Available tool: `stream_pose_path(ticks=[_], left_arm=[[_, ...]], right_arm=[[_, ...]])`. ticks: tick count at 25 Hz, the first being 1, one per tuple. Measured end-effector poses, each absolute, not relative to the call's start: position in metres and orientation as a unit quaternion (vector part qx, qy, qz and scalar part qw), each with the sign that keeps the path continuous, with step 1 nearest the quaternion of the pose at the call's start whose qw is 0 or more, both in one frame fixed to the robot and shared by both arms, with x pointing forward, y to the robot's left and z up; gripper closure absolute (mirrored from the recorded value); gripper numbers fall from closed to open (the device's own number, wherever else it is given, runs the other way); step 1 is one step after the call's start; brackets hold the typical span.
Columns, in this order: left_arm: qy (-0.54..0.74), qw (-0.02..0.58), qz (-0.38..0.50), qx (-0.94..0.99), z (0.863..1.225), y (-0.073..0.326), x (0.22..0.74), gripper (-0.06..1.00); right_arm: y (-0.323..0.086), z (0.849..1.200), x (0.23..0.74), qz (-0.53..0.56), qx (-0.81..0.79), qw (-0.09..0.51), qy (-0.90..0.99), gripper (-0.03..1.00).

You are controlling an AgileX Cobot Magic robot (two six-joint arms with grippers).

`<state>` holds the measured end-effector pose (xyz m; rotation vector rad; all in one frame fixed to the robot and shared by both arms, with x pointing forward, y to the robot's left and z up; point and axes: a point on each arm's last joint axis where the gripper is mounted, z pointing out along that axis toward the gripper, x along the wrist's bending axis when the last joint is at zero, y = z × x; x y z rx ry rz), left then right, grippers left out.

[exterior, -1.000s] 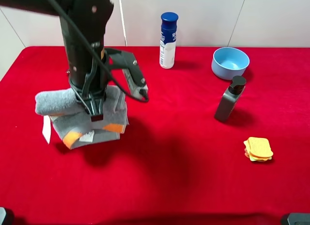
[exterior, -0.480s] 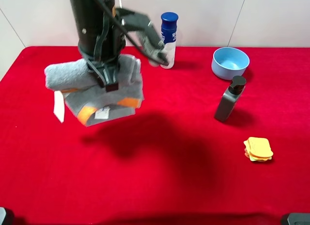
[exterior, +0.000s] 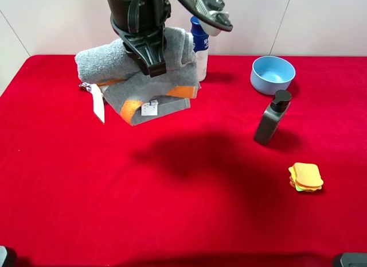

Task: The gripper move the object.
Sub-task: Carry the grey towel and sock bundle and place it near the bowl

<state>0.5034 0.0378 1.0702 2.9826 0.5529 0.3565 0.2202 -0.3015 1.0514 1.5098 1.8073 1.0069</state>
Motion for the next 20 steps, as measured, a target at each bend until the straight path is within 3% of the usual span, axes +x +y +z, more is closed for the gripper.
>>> stream_pose_path(ticks=[8, 20], left_arm=[[0.171, 0.108, 0.140, 0.969, 1.058, 0.018, 0.516, 0.70], [0.150, 0.124, 0.125, 0.973, 0.998, -0.011, 0.537, 0.70]], right_arm=[[-0.301, 1.051, 0.220, 0.377, 0.565, 0.286, 0.676, 0.27], [-0.301, 1.051, 0.220, 0.377, 0.565, 0.286, 0.676, 0.27]])
